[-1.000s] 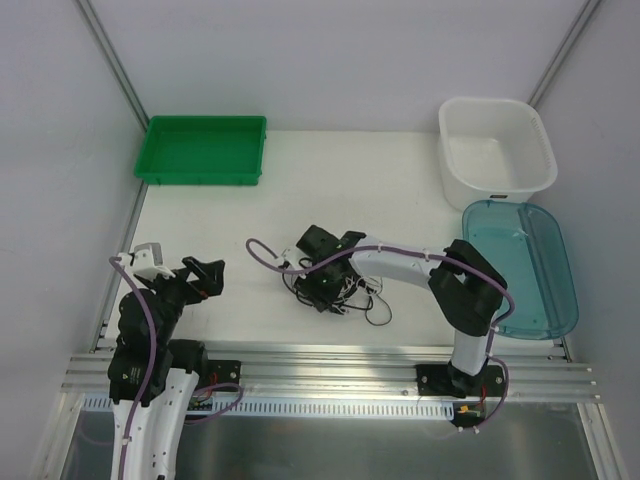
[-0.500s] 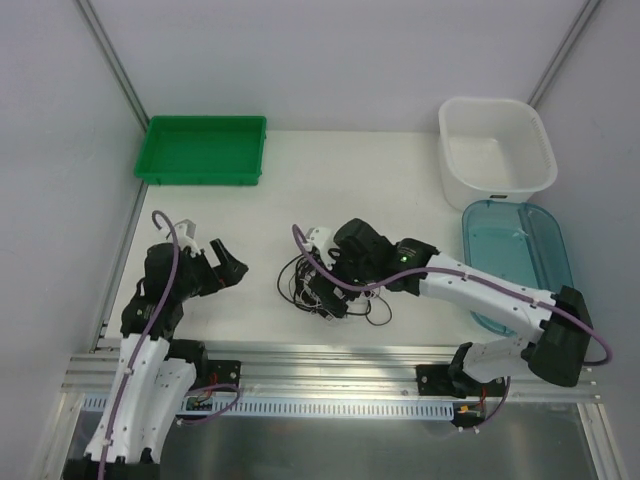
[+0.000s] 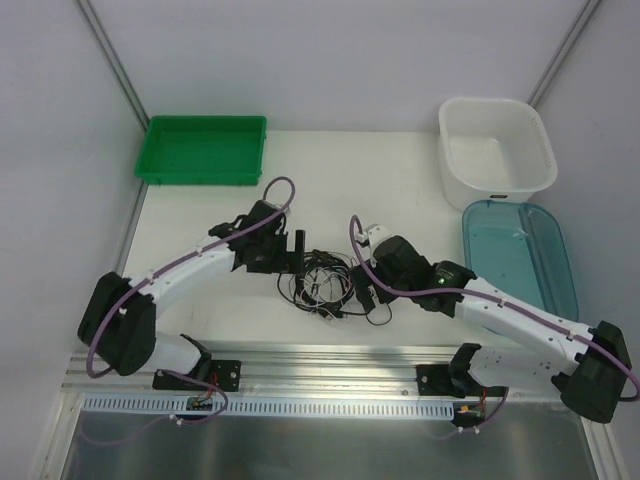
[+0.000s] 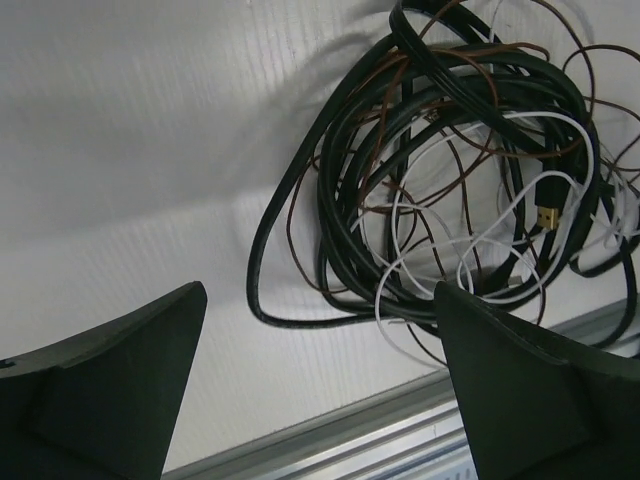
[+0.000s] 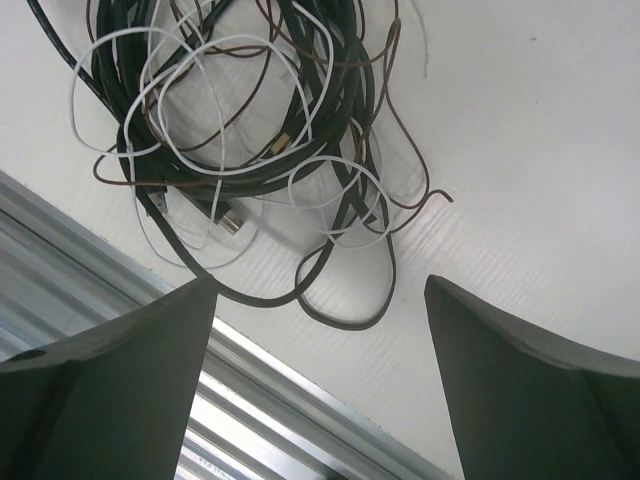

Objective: Untangle the cables

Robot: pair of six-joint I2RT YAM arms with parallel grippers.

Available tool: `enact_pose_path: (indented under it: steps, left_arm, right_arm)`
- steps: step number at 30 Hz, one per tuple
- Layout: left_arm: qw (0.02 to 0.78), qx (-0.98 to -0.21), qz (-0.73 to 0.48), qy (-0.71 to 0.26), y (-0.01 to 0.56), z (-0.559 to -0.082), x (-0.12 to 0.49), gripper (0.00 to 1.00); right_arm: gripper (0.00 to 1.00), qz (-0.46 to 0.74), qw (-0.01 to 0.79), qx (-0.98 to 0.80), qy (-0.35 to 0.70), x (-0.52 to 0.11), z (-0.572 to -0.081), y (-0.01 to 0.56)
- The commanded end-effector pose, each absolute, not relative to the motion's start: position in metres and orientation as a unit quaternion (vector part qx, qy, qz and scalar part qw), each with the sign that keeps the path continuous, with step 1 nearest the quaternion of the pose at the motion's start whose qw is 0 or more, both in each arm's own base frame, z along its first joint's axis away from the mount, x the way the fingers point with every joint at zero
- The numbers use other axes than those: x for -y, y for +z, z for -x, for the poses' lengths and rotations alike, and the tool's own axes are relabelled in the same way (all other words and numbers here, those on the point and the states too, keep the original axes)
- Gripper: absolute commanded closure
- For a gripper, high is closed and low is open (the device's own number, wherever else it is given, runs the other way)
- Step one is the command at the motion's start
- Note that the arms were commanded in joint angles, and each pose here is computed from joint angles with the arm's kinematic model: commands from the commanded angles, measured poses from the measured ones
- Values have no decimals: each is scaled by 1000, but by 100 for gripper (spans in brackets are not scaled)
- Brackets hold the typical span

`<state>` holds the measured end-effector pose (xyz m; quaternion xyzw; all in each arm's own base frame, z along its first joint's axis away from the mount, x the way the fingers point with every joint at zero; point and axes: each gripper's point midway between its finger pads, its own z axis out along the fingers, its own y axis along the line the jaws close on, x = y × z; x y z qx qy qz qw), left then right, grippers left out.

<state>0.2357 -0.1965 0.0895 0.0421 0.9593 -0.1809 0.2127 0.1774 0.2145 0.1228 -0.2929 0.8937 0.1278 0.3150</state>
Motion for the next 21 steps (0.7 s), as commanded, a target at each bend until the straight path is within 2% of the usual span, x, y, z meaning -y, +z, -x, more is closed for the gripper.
enact_pose_path:
  steps: [1,5,8,9,11,12,13,15,16,18,21]
  left_arm:
    - [230,-960,-53,-153,81,-258,218,1]
    - [223,-967,-57,-108,57,-268,227,3]
    - [212,-971,-43,-97,40,-266,229,11]
    - [215,-971,-42,-100,37,-267,232,18]
    - [206,-973,-42,-99,27,-259,232,25]
    - [210,-972,-45,-97,25,-256,235,31]
    - [207,-973,-46,-91,20,-251,231,43]
    - [212,-973,-45,-83,17,-243,230,61]
    - [215,-972,-45,-83,16,-237,226,80]
    - [215,-973,-40,-77,12,-226,219,98]
    - [236,-968,-29,-78,20,-219,214,100]
  right_arm:
    - [11,234,357,-891,153,-215,-184,136]
    - [11,213,368,-888,175,-216,-182,129]
    - [11,201,373,-886,190,-220,-183,127]
    - [11,199,373,-886,191,-221,-183,126]
    - [11,197,376,-886,185,-221,-186,126]
    - [11,195,377,-887,183,-221,-188,125]
    - [11,193,376,-889,178,-221,-189,122]
    - [12,190,378,-888,183,-225,-191,121]
    - [12,192,372,-890,182,-228,-192,117]
    - [13,193,368,-890,189,-234,-193,114]
    - [16,197,352,-896,184,-241,-195,104]
